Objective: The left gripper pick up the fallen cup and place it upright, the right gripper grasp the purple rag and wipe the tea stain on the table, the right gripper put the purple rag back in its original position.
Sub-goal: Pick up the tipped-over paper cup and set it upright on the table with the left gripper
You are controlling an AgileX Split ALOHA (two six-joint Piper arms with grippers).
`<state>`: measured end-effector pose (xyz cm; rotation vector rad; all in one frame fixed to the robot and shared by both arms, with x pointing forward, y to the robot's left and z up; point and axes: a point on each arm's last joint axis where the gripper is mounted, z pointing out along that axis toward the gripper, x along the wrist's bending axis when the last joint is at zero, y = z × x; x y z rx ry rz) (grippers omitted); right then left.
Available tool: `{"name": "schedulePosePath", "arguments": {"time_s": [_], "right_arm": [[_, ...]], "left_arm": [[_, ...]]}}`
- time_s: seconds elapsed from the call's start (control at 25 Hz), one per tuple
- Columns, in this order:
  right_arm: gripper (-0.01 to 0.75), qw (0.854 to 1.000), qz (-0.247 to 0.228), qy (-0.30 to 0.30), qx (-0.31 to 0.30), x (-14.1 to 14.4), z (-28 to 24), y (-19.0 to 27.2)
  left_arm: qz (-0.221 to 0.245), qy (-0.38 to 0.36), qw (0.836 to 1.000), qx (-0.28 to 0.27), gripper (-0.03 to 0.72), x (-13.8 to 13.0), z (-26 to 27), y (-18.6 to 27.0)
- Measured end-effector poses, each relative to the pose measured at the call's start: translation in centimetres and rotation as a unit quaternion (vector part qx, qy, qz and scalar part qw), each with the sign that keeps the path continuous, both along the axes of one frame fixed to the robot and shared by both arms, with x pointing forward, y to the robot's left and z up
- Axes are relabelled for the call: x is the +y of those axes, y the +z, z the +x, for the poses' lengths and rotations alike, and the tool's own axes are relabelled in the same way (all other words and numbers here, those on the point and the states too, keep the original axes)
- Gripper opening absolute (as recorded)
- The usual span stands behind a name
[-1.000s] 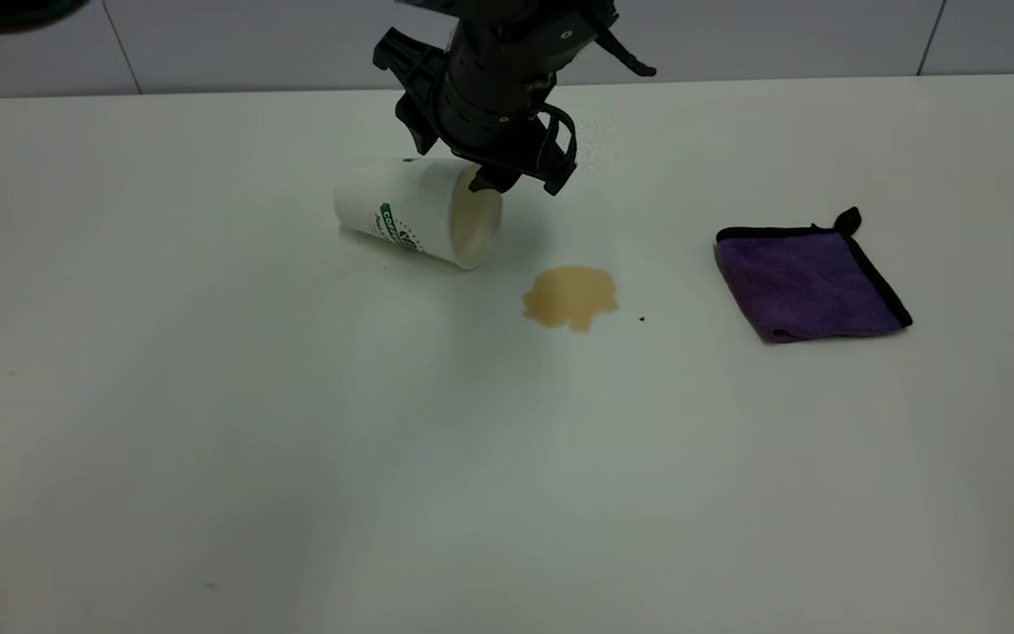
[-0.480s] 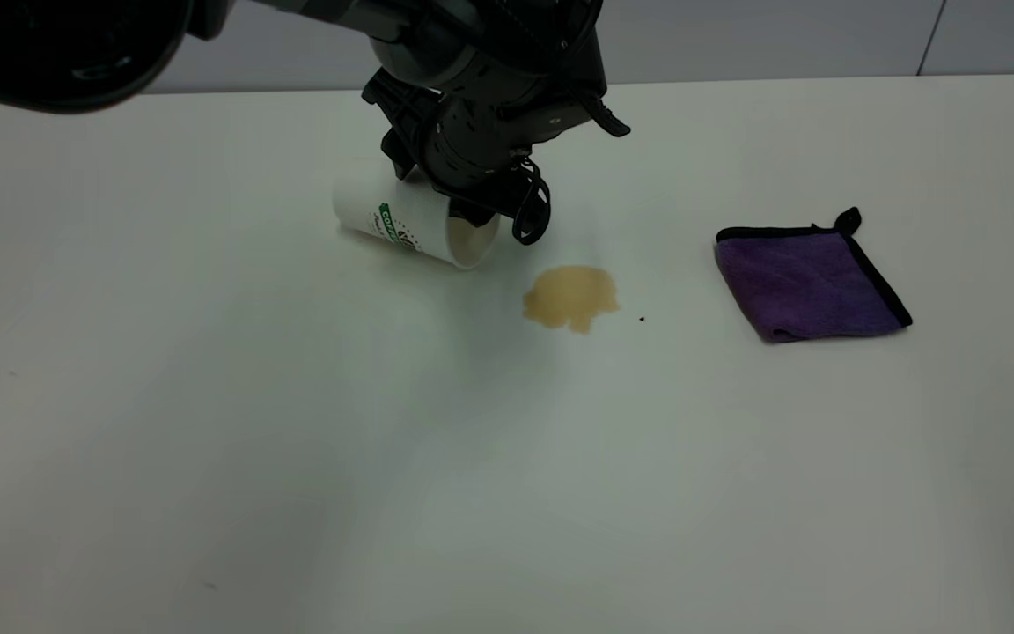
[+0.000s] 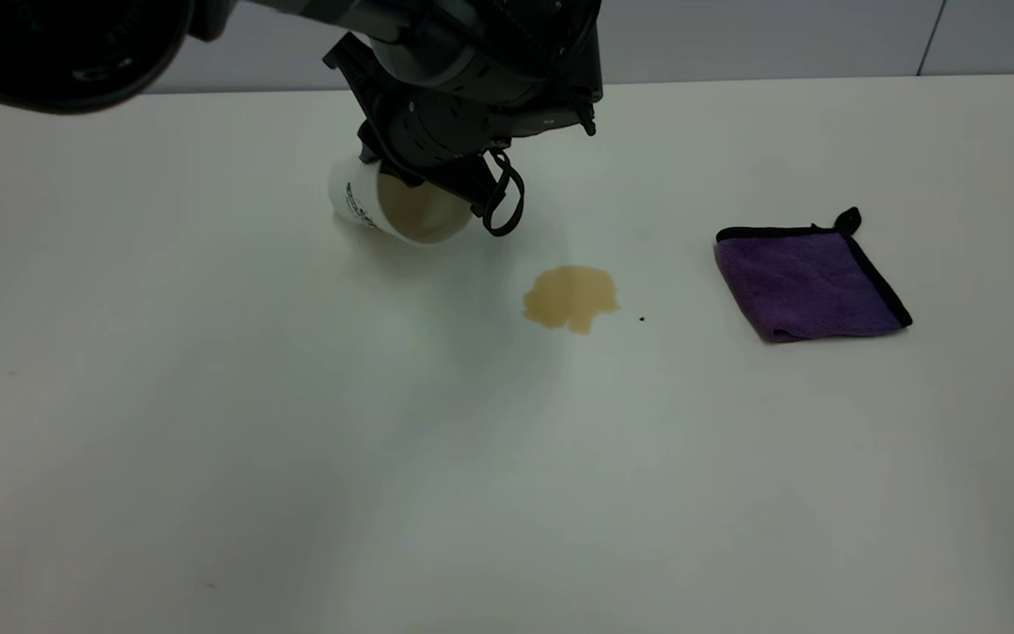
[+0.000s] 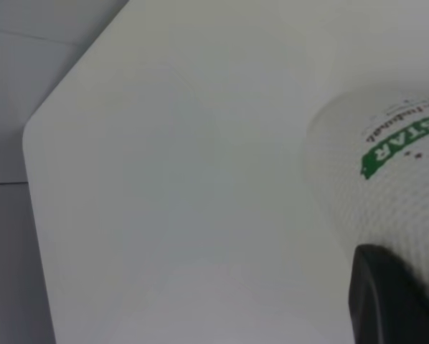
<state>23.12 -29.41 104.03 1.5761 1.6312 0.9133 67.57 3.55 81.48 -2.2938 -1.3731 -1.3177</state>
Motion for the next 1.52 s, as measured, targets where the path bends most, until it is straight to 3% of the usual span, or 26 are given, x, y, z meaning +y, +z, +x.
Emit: {"name": "schedulePosePath", "arguments": {"time_s": [0.2,0.4,0.6,0.76,0.96,1.24,1.52], "right_arm": [[0.544,1.0,0.0,0.0,0.0,0.0,0.0,0.0],[0.544,1.0,0.0,0.0,0.0,0.0,0.0,0.0],[0.544,1.0,0.0,0.0,0.0,0.0,0.0,0.0],[0.544,1.0,0.0,0.0,0.0,0.0,0.0,0.0],[0.544,1.0,0.0,0.0,0.0,0.0,0.0,0.0],[0.544,1.0,0.0,0.0,0.0,0.0,0.0,0.0],[0.544,1.0,0.0,0.0,0.0,0.0,0.0,0.0]], "left_arm": [[-0.029,-0.004,0.998,0.057,-0.028,1.5,1.2,3.4],[-0.142,-0.01,0.98,0.139,-0.028,5.2,3.8,8.6],[-0.283,-0.06,0.921,0.26,-0.028,8.9,5.1,9.1],[-0.344,-0.056,0.888,0.299,-0.026,12.1,5.7,8.6],[-0.358,-0.024,0.881,0.308,-0.025,15.1,6.3,7.4],[-0.364,-0.009,0.868,0.338,-0.015,14.7,6.0,4.2],[-0.375,-0.009,0.864,0.335,0.0,14.5,6.1,3.9]]}}
